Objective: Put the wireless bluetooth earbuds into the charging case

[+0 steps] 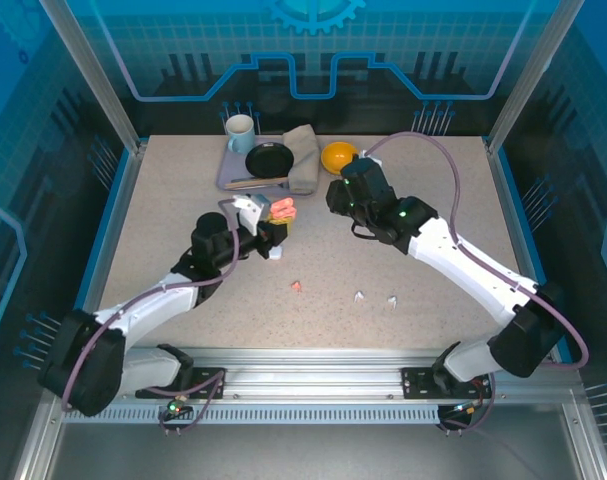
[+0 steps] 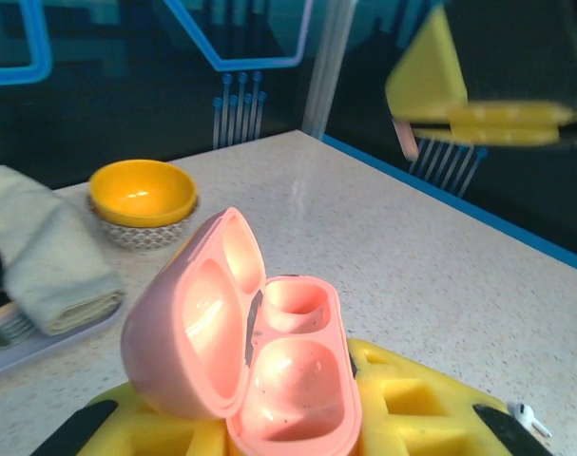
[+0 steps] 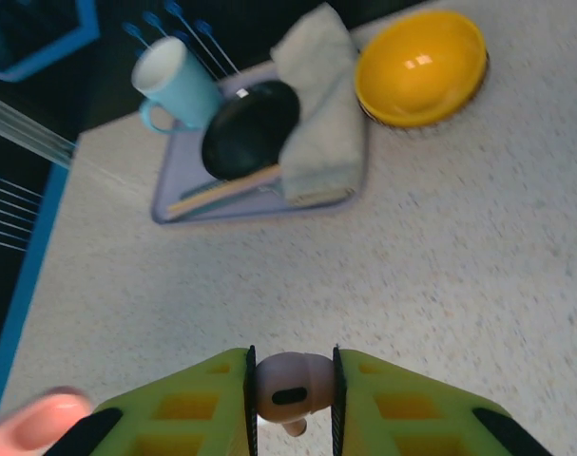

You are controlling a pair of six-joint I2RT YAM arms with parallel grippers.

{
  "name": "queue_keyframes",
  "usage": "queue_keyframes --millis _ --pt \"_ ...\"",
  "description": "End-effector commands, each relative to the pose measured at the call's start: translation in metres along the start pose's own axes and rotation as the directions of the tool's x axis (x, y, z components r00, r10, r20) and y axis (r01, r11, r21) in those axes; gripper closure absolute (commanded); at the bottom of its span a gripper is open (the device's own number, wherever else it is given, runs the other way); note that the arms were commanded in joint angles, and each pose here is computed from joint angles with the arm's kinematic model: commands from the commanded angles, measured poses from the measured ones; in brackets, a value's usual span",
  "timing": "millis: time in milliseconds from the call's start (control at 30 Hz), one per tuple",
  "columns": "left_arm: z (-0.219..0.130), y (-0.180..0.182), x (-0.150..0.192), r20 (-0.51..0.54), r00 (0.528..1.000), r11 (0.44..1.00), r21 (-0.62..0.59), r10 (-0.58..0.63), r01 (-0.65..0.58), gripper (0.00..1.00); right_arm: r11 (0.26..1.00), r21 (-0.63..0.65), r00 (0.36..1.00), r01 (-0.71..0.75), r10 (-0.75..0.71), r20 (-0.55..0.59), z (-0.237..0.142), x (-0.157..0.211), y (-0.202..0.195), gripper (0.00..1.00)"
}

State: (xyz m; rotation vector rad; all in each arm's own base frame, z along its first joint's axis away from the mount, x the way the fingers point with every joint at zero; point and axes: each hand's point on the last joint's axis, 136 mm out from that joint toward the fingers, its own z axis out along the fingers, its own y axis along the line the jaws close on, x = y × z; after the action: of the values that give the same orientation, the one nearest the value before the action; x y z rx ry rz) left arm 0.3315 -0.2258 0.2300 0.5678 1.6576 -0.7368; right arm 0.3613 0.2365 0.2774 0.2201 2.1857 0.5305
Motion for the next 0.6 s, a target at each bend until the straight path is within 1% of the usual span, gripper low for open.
queue_keyframes --millis 0,200,300,367,567 --pt "0.015 -0.017 -0.034 0.097 0.991 0.992 0.07 0.096 -0.103 1.0 0.988 -0.129 0.991 0.079 -0.064 0.119 -0.017 -0.029 0.026 0.75" --pt "0.036 -0.035 -0.041 0.094 0.982 0.976 0.131 0.165 -0.176 1.0 0.955 -0.267 0.981 0.131 -0.085 0.176 -0.038 -0.037 0.047 0.75" --pt "0.042 -0.037 -0.047 0.1 0.977 0.971 0.13 0.19 -0.202 1.0 0.934 -0.323 0.976 0.153 -0.092 0.195 -0.046 -0.036 0.053 0.75" --pt "0.045 -0.037 -0.052 0.112 0.971 0.969 0.11 0.21 -0.222 1.0 0.921 -0.358 0.975 0.156 -0.086 0.204 -0.053 -0.035 0.056 0.75" --pt "0.052 -0.027 -0.071 0.165 0.949 0.963 -0.033 0.27 -0.268 1.0 0.91 -0.392 0.978 0.132 -0.054 0.202 -0.061 -0.029 0.057 0.74"
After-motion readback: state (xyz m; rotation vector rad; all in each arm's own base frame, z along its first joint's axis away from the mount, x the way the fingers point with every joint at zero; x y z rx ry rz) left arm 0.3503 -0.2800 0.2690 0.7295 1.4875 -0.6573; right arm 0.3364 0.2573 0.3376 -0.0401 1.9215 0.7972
